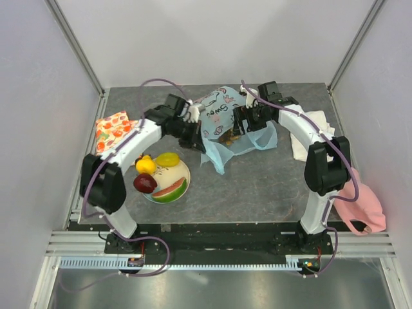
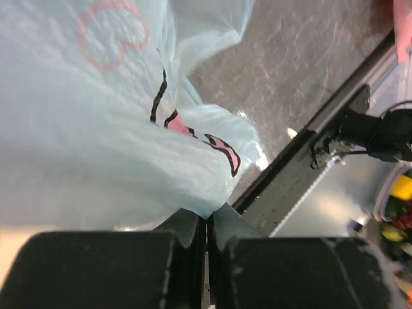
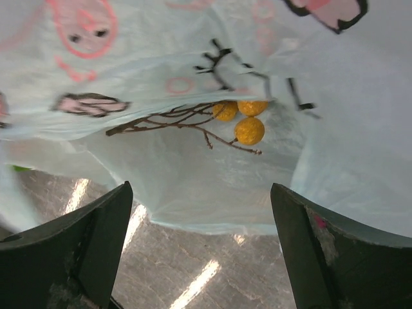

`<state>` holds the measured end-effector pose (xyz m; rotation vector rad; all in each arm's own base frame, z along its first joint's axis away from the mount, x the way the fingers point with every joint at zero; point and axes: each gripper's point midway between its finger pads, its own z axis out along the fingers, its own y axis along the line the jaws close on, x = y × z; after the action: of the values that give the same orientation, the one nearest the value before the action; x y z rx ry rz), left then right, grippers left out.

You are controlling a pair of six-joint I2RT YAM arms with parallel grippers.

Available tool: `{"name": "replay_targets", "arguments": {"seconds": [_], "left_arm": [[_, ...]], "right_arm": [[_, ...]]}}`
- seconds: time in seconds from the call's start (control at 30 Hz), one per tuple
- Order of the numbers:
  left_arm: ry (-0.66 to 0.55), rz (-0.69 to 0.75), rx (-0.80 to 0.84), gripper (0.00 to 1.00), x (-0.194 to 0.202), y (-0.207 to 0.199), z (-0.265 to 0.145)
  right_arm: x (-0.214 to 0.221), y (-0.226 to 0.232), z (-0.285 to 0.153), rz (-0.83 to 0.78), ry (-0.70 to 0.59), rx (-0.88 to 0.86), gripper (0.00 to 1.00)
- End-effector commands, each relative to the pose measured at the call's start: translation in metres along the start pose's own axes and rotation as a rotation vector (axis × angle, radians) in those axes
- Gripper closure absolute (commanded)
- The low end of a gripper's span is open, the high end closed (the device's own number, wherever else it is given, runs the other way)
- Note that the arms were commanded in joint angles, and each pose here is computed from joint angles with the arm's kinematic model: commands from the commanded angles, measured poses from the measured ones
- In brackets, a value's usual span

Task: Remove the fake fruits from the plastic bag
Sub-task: Adjust the plastic bag at the center of the board.

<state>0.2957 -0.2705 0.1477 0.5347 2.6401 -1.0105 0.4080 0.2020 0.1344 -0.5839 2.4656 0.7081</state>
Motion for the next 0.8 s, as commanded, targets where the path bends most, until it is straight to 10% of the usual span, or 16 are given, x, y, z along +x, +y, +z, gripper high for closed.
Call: {"name": "replay_targets", "arguments": {"seconds": [0.0, 0.77], "left_arm": [[-0.284, 0.205, -0.112, 0.98, -0.057, 0.008, -0.094], [-0.218, 0.228, 0.116, 0.98, -0.013, -0.013, -0.106]], "right_arm": [[-0.024, -0.005, 0.011, -0.022, -0.053, -0.010, 0.06], [-0.075, 0.080, 0.088, -0.118, -0.126, -0.197, 0.28]]}}
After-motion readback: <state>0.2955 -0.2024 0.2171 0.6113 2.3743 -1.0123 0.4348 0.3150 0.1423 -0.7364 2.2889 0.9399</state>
